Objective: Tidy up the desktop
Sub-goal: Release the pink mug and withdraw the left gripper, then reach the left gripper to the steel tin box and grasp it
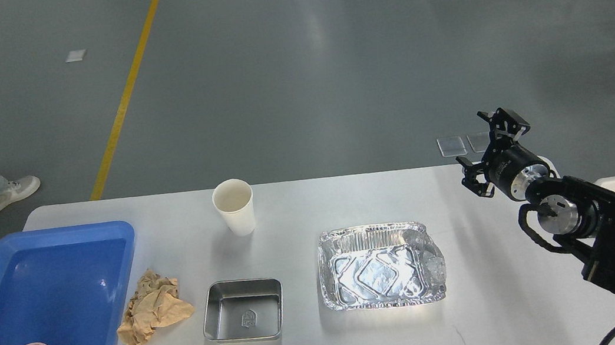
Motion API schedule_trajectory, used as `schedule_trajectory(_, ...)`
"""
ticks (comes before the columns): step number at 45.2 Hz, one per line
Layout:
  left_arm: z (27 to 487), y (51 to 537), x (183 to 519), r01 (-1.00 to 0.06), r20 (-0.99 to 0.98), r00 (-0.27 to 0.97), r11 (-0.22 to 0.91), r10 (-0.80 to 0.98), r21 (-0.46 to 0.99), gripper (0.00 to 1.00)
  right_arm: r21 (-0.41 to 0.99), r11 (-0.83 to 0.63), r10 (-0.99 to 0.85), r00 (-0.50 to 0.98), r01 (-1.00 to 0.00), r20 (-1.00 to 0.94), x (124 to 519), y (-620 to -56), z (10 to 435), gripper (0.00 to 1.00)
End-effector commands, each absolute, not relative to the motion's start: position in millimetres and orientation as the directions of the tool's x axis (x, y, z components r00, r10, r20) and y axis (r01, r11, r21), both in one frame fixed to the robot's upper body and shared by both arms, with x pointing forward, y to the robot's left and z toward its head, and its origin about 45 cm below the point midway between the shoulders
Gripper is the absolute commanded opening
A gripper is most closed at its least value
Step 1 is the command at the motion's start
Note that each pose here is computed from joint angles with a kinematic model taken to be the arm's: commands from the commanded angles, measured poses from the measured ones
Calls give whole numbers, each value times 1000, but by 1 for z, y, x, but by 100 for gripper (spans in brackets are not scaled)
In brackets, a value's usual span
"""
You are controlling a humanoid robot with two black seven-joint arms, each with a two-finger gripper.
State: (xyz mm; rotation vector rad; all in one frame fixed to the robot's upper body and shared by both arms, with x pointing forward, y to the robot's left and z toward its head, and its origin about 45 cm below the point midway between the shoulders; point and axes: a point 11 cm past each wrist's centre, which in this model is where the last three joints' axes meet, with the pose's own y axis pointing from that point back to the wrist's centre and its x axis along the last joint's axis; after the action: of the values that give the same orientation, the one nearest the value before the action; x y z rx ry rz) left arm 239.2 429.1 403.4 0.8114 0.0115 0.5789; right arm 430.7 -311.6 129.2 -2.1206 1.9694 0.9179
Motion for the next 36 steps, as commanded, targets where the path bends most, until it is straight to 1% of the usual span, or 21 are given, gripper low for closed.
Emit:
schedule_trajectory(1,380,424,262,-492,196,839,556,507,670,64,319,-155,-872,-22,-935,-490,430,-312,129,100)
schedule_trajectory(8,343,415,291,-503,201,829,540,522,675,64,320,-155,-875,-21,-935,-485,431,-312,129,100)
schedule_trajectory(18,269,391,317,-461,193,846,500,497,733,64,325,-151,-881,-22,-934,-473,430,-313,128,100)
schedule_trajectory(25,230,375,327,-458,196,841,473,503,752,64,328,-146,-882,-27,-933,-470,430,-313,127,100)
schedule_trajectory(28,208,369,333,-465,223,839,439,497,769,64,330,-144,-883,-29,-933,-468,429,-314,127,100)
schedule_trajectory(32,184,362,333,-450,228,846,415,482,791,64,331,-141,-884,-31,-933,-467,429,-315,127,100)
schedule_trajectory(36,156,360,331,-446,252,847,368,467,816,63,332,-135,-886,-37,-934,-463,430,-317,127,100)
